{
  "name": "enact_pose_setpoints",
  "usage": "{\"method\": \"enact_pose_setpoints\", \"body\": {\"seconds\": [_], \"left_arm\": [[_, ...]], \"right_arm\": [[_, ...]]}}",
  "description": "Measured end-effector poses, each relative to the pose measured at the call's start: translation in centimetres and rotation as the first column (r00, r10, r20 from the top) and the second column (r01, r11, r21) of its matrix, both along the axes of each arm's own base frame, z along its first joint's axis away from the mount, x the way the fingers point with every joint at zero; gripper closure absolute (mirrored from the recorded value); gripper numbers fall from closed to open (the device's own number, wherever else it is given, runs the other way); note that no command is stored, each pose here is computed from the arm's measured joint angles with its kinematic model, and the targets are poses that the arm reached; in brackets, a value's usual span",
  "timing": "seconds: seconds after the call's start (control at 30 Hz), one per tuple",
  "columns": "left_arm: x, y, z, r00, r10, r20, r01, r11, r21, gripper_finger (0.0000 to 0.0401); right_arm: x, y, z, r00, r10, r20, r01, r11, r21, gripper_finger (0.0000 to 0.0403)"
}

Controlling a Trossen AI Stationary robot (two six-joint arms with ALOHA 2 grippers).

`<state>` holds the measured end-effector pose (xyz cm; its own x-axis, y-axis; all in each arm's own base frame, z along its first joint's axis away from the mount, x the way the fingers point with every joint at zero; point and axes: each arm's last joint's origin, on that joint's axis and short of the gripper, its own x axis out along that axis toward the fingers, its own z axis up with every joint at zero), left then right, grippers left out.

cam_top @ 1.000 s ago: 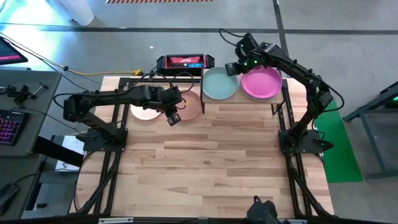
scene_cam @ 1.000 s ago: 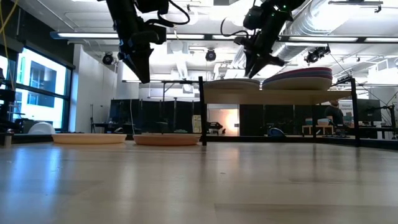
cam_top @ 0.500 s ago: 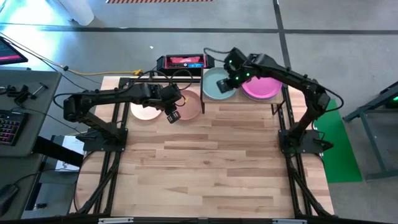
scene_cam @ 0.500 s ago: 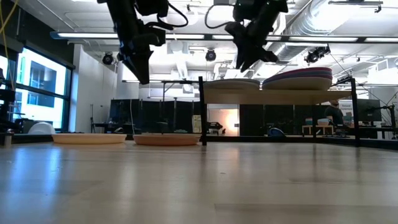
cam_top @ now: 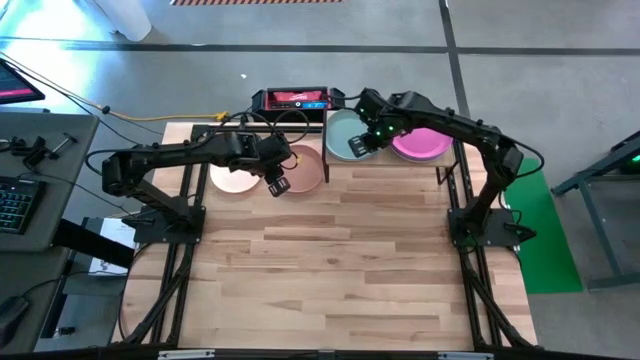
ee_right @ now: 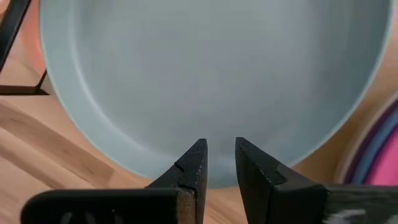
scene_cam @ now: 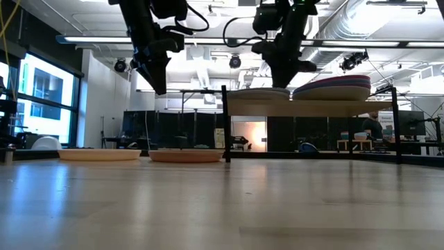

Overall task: Place and stack plates onto a shelf
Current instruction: Stack the green plate on top of the gray plate on the shelf

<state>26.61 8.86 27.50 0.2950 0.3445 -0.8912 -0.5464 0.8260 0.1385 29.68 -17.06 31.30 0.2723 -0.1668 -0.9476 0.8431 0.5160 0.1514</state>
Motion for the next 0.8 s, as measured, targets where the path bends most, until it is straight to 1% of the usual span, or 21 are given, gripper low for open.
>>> {"method": "enact_pose_setpoints", "body": {"seconds": [0.13, 0.33, 0.4, 0.63, 0.7, 0.8], "left_arm": [[0.00, 0.00, 0.00, 1.000, 0.000, 0.000, 0.000, 1.000, 0.000, 0.0300], [0.00, 0.00, 0.00, 1.000, 0.000, 0.000, 0.000, 1.000, 0.000, 0.0300], [0.00, 0.00, 0.00, 1.000, -0.007, -0.003, 0.007, 1.000, 0.002, 0.0300], [0.00, 0.00, 0.00, 1.000, -0.022, -0.009, 0.022, 1.000, 0.007, 0.0300], [0.00, 0.00, 0.00, 1.000, -0.022, -0.009, 0.022, 1.000, 0.007, 0.0300], [0.00, 0.00, 0.00, 0.999, -0.032, -0.013, 0.032, 0.999, 0.010, 0.0300]], "right_arm": [[-0.07, 0.02, -0.02, 1.000, -0.009, -0.012, 0.009, 1.000, -0.005, 0.0343], [-0.70, 0.07, -0.18, 0.994, -0.050, -0.100, 0.046, 0.998, -0.042, 0.0343], [-0.81, 0.00, -0.18, 0.992, -0.062, -0.112, 0.056, 0.997, -0.054, 0.0344], [-0.85, -0.08, -0.17, 0.989, -0.092, -0.118, 0.083, 0.994, -0.076, 0.0344], [-0.78, -0.08, -0.13, 0.991, -0.077, -0.110, 0.069, 0.995, -0.075, 0.0344], [-0.62, 0.13, 0.28, 0.997, -0.029, -0.067, 0.024, 0.997, -0.068, 0.0344]]}}
